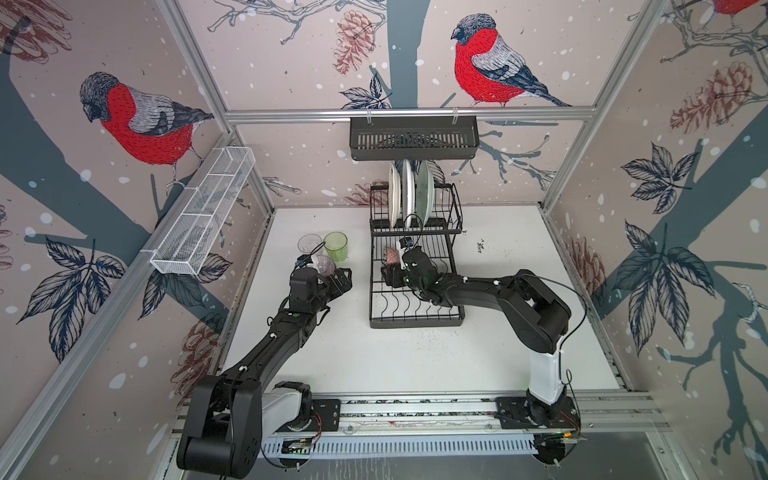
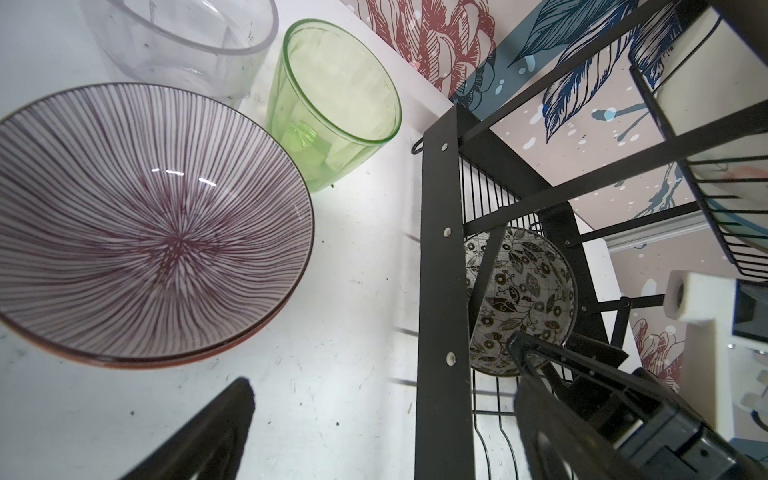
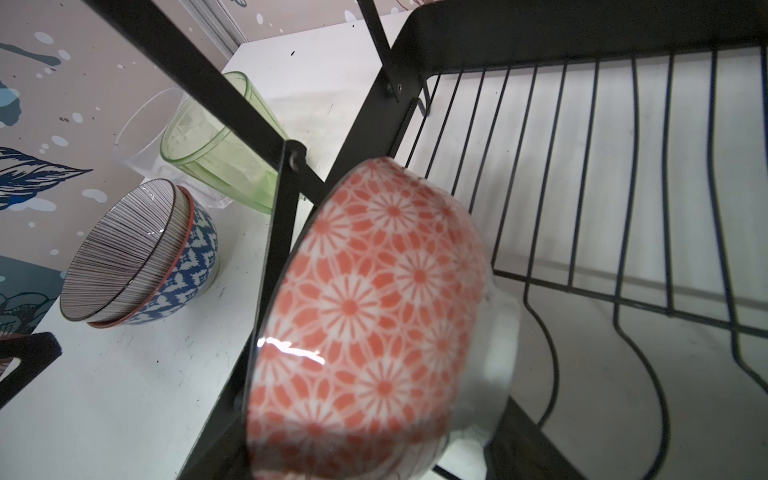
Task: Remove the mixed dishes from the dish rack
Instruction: 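Lower the right gripper onto the rim of the red-flowered bowl in the rack, then close the right gripper on the red-flowered bowl and lift it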
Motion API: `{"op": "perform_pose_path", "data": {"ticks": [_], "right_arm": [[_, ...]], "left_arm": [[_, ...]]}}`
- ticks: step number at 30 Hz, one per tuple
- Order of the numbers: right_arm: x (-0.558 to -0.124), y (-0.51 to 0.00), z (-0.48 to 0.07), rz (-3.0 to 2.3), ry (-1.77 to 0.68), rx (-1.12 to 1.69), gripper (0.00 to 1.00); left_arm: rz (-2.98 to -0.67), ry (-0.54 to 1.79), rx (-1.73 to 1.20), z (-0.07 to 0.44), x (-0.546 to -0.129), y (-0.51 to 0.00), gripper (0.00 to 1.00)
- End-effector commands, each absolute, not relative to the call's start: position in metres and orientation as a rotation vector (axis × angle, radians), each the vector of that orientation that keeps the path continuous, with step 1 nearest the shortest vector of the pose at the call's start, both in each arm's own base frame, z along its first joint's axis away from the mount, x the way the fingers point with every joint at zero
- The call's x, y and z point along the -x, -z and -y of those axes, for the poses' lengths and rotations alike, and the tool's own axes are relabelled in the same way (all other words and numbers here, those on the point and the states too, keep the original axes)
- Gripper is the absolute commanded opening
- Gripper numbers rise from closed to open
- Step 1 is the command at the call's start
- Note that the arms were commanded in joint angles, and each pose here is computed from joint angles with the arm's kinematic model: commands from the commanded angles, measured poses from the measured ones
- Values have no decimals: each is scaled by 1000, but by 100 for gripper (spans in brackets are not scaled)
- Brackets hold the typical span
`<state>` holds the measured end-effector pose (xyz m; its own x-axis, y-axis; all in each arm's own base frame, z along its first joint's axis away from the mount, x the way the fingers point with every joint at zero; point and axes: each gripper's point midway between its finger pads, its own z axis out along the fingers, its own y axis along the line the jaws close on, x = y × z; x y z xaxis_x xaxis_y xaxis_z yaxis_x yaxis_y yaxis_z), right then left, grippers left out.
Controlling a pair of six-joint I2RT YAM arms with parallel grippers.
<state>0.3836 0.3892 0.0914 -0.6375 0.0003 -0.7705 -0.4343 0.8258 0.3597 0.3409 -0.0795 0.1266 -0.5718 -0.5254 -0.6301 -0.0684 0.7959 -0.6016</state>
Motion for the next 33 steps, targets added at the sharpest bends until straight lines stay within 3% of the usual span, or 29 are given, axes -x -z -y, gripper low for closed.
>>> {"op": "perform_pose_path", "data": {"ticks": [1, 8, 33], "right_arm": [[-392, -90, -368, -2179, -506, 275, 54], [-390, -104, -365, -2141, -442, 284, 53], [-348, -124, -349, -2145, -596, 214, 52]], "left_arm": [[-2072, 688, 418, 82, -345, -136, 97], [-2070, 693, 418, 82, -344, -137, 98], [-2065, 788, 406, 95, -341, -137, 98]]}}
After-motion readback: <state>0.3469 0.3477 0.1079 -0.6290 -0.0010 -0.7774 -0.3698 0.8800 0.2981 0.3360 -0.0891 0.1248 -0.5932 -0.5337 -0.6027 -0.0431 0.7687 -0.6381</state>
